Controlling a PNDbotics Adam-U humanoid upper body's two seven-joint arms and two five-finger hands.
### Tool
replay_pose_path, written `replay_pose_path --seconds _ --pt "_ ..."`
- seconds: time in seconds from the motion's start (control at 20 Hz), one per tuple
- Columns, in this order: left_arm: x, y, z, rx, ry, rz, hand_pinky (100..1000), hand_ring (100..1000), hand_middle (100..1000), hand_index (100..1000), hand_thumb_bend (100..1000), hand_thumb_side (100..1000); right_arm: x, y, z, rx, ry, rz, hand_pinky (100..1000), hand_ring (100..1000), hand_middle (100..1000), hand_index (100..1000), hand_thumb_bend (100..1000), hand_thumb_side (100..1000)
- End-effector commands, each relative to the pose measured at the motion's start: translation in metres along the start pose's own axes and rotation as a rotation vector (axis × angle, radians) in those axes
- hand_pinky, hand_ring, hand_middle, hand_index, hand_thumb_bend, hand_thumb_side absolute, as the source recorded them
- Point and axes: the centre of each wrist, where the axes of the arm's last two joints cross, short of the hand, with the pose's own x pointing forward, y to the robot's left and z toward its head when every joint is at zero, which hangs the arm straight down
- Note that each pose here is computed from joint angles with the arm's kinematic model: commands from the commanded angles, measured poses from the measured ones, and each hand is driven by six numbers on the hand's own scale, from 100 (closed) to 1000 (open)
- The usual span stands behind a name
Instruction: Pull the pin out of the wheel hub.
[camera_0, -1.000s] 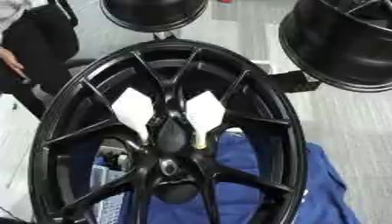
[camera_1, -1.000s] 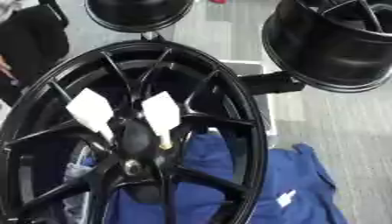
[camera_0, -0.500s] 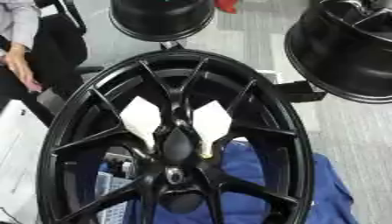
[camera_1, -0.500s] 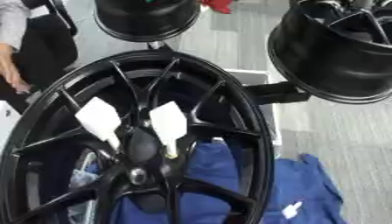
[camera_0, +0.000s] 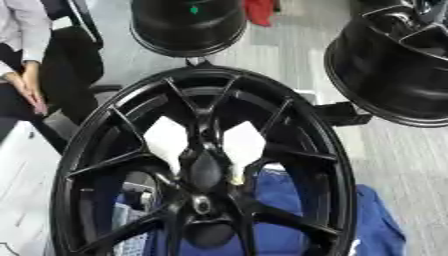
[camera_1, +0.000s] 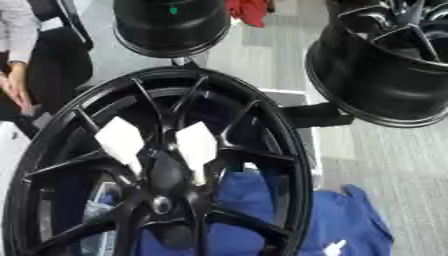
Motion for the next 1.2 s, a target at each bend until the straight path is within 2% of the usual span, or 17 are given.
replay_pose_path --seconds 0.05,0.4,0.75,1.05,1.2 --pt "0.008 0.006 -0.009 0.003 -0.040 -0.013 819 621 665 825 267 302 0.005 -0.007 -0.008 0.004 -0.051 0.017 708 692 644 805 100 415" --pt "0.018 -0.001 -0.024 -0.035 -0.115 0.010 820 627 667 827 284 284 0.001 -0.011 -0.006 0.036 -0.051 0.049 716 697 647 807 100 368" --pt "0.024 -0.004 -0.034 -0.059 -0.164 0.016 820 627 667 827 285 276 0.001 -0.019 -0.013 0.105 -0.058 0.135 729 704 648 809 100 305" --pt "0.024 0.001 -0.033 -0.069 -0.160 -0.013 819 621 665 826 276 286 0.016 -0.029 -0.037 0.255 -0.066 0.226 754 717 657 817 100 263" --pt "0.024 0.000 -0.033 -0.081 -0.164 -0.016 819 621 665 827 276 286 0.027 -0.029 -0.047 0.338 -0.072 0.253 762 724 663 822 100 281"
